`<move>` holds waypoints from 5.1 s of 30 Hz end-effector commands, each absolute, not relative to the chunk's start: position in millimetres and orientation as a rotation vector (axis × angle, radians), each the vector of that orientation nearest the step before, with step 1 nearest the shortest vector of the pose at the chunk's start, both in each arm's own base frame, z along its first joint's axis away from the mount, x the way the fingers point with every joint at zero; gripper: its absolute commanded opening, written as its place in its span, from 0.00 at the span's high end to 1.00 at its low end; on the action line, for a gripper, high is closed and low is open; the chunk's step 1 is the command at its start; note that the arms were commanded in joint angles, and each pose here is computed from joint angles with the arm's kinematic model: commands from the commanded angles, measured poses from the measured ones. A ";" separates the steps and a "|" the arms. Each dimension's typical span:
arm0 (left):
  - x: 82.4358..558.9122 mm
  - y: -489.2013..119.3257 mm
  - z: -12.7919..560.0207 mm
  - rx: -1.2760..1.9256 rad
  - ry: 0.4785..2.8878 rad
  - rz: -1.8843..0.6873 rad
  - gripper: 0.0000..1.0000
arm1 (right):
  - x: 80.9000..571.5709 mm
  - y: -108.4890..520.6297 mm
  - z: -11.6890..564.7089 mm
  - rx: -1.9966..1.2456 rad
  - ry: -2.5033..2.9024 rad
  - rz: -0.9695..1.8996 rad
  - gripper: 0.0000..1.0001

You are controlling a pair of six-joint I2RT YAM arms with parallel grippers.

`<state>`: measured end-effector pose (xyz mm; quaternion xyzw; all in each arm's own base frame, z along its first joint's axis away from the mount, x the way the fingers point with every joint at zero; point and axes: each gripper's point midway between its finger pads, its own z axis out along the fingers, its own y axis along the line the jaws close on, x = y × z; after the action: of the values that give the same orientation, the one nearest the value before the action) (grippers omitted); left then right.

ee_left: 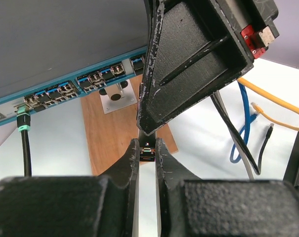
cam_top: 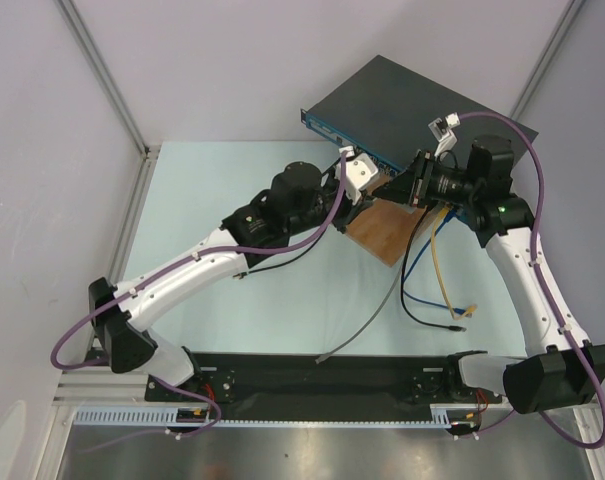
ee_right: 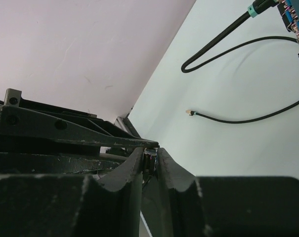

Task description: Insert the plug into the switch port

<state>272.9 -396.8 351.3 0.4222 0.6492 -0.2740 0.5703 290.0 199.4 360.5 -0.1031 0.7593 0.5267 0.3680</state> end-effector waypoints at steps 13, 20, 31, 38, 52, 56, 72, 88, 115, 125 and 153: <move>251.7 -373.2 378.2 0.977 1.389 -0.716 0.60 | 281.9 207.0 383.5 -0.327 1.854 1.483 1.00; 243.4 -355.2 393.6 0.905 1.187 -0.709 0.53 | 266.9 217.7 389.1 -0.348 1.855 1.642 1.00; 235.9 -351.9 399.5 0.868 0.990 -0.699 0.50 | 260.6 225.0 383.8 -0.338 1.890 1.728 1.00; 235.8 -357.8 401.7 0.867 0.968 -0.696 0.51 | 260.1 227.8 383.7 -0.355 1.891 1.734 1.00; 243.3 -364.4 385.1 0.881 1.003 -0.660 0.52 | 262.6 232.3 382.3 -0.366 1.895 1.738 1.00; 247.1 -365.4 380.3 0.880 1.012 -0.645 0.52 | 263.0 232.3 381.9 -0.367 1.895 1.736 1.00; 250.2 -367.1 368.2 0.898 1.035 -0.630 0.67 | 263.5 232.1 380.2 -0.372 1.896 1.736 1.00; 249.8 -365.3 373.1 0.886 1.025 -0.628 0.82 | 261.7 231.1 379.2 -0.377 1.894 1.730 1.00; 284.3 -400.1 338.0 0.805 1.497 -0.663 1.00 | 329.5 -13.4 407.7 0.277 1.757 0.898 0.00; 305.4 -425.4 325.6 0.788 1.498 -0.655 1.00 | 321.0 -41.7 353.0 0.361 1.839 0.975 0.00; 340.6 -443.5 326.0 0.679 1.552 -0.580 1.00 | 334.2 -24.7 304.1 0.408 1.857 1.200 0.61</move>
<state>336.0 -441.8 296.7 0.3286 0.6872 -0.2426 0.6007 328.3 -24.2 298.4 0.1990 0.7454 0.4890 0.4071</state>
